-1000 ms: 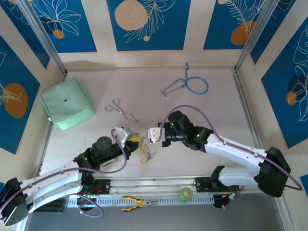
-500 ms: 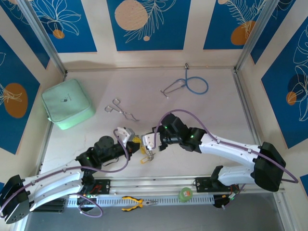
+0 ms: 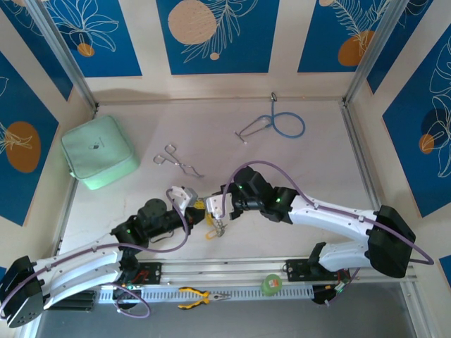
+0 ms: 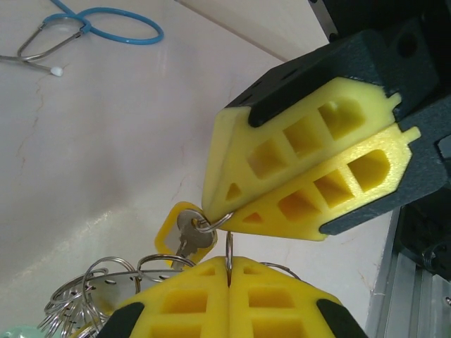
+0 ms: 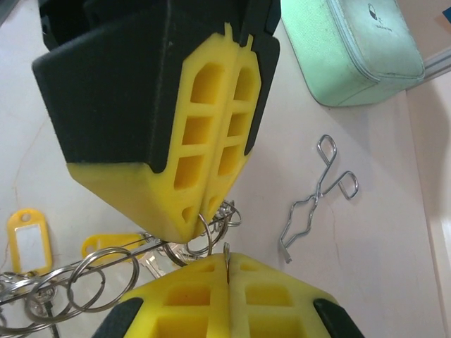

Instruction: Put the keys on the keyring

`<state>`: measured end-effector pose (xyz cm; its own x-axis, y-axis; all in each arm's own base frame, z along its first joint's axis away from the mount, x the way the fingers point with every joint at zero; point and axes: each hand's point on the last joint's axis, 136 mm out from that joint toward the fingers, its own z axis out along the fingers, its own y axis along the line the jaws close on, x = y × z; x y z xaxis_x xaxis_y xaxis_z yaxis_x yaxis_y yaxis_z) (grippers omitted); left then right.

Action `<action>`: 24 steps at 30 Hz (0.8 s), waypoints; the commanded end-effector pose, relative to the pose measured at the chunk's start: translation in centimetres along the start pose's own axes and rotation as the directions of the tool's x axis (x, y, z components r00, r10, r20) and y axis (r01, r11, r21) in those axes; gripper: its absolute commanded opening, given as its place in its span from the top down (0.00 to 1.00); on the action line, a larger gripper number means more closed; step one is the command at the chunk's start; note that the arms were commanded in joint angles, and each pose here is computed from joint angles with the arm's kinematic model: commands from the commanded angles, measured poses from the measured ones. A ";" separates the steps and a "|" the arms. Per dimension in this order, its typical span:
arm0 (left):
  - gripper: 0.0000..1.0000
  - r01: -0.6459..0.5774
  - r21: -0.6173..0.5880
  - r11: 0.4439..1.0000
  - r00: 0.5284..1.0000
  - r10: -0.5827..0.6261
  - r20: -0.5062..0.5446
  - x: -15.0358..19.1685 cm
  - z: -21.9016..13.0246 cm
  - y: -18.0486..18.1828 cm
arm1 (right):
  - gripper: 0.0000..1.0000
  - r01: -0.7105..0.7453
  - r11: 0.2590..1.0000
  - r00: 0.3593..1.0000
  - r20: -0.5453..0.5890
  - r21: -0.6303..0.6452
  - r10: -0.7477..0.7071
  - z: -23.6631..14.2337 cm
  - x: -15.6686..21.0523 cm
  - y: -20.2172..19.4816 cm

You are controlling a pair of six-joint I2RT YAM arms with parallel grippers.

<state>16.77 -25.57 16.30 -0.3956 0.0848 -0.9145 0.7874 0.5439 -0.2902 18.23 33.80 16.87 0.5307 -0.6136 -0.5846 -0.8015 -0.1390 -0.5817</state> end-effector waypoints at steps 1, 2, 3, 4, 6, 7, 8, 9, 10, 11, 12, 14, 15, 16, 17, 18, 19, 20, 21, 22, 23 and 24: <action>1.00 -0.005 0.045 0.999 0.996 0.000 0.092 -2.9 -0.3 -1.1 | 1.00 0.041 0.999 0.999 0.002 0.027 -0.041 0.3 -0.6 -0.6; 1.00 -0.003 0.045 0.999 0.996 -0.001 0.094 -3.0 -0.3 -1.1 | 1.00 0.042 0.999 0.999 -0.003 0.030 -0.042 0.4 -0.4 -0.5; 1.00 -0.001 0.043 0.999 0.996 -0.003 0.093 -2.9 -0.3 -1.1 | 1.00 0.037 0.999 0.999 -0.006 0.033 -0.037 0.4 -0.2 -0.4; 1.00 0.005 0.037 0.999 0.996 -0.008 0.092 -2.9 -0.3 -0.9 | 1.00 0.032 0.999 0.999 -0.007 0.042 -0.032 0.3 -0.2 -0.6; 1.00 0.038 0.013 0.999 0.995 -0.039 0.092 -2.9 -0.3 -0.4 | 1.00 0.016 0.997 1.000 -0.017 0.080 -0.014 -0.1 0.2 -1.1; 1.00 0.058 0.000 0.998 0.994 -0.058 0.092 -2.9 -0.3 -0.2 | 1.00 0.010 0.995 1.000 -0.020 0.099 -0.008 -0.4 0.3 -1.4; 1.00 0.087 -0.009 0.996 0.992 -0.086 0.093 -2.8 -0.3 0.0 | 1.00 0.007 0.993 1.000 -0.022 0.115 -0.005 -0.7 0.5 -1.5; 1.00 0.113 -0.011 0.994 0.989 -0.111 0.098 -2.9 -0.3 0.1 | 1.00 0.008 0.993 1.000 -0.024 0.120 -0.005 -1.0 0.7 -1.4; 1.00 0.131 -0.009 0.991 0.986 -0.130 0.101 -3.0 -0.3 0.1 | 1.00 0.010 0.993 1.000 -0.021 0.117 -0.008 -1.1 0.7 -1.2; 1.00 0.162 -0.009 0.987 0.982 -0.160 0.102 -3.0 -0.2 0.2 | 1.00 0.013 0.994 1.000 -0.015 0.107 -0.012 -1.3 0.7 -0.7; 1.00 0.189 -0.015 0.982 0.977 -0.187 0.102 -3.0 -0.2 0.4 | 1.00 0.018 0.995 1.000 -0.011 0.100 -0.017 -1.3 0.7 -0.4; 1.00 0.245 -0.027 0.969 0.966 -0.242 0.089 -2.8 -0.1 0.6 | 1.00 0.034 0.995 0.999 0.000 0.092 -0.034 -1.4 0.5 0.1; 1.00 0.262 -0.028 0.965 0.962 -0.259 0.085 -2.8 -0.1 0.6 | 1.00 0.040 0.995 0.999 0.002 0.091 -0.040 -1.3 0.4 0.2; 1.00 0.278 -0.027 0.960 0.958 -0.275 0.083 -2.8 -0.1 0.6 | 1.00 0.041 0.995 0.999 0.005 0.094 -0.042 -1.3 0.3 0.1; 1.00 0.289 -0.025 0.957 0.954 -0.286 0.085 -2.9 -0.1 0.6 | 1.00 0.043 0.995 0.999 0.005 0.095 -0.044 -1.2 0.3 0.1; 1.00 0.294 -0.022 0.956 0.953 -0.291 0.086 -2.9 -0.1 0.5 | 1.00 0.043 0.994 0.999 0.005 0.097 -0.044 -1.1 0.3 0.0; 1.00 0.299 -0.020 0.954 0.951 -0.296 0.088 -3.0 -0.1 0.5 | 1.00 0.048 0.994 0.999 0.009 0.101 -0.049 -1.0 0.1 -0.1; 1.00 0.302 -0.018 0.953 0.950 -0.299 0.089 -3.1 -0.2 0.4 | 1.00 0.049 0.993 0.999 0.012 0.105 -0.051 -1.0 0.0 -0.2; 1.00 0.304 -0.018 0.952 0.949 -0.302 0.088 -3.1 -0.2 0.4 | 1.00 0.050 0.993 0.999 0.013 0.111 -0.052 -0.9 -0.1 -0.4; 1.00 0.305 -0.020 0.952 0.949 -0.303 0.086 -3.1 -0.1 0.5 | 1.00 0.051 0.992 0.999 0.013 0.115 -0.053 -0.9 -0.1 -0.6; 1.00 0.306 -0.020 0.952 0.949 -0.303 0.081 -3.1 -0.1 0.4 | 1.00 0.052 0.992 0.998 0.016 0.119 -0.054 -0.8 -0.2 -0.7; 1.00 0.306 -0.020 0.952 0.950 -0.304 0.077 -3.0 -0.1 0.4 | 1.00 0.051 0.991 0.998 0.018 0.124 -0.054 -0.8 -0.3 -0.8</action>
<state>17.55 -25.27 16.35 -0.5926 -0.0844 -0.8011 0.6251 0.5791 -0.5234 18.33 32.72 17.08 0.5542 -0.6145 -0.5614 -0.7546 -0.0863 -0.6504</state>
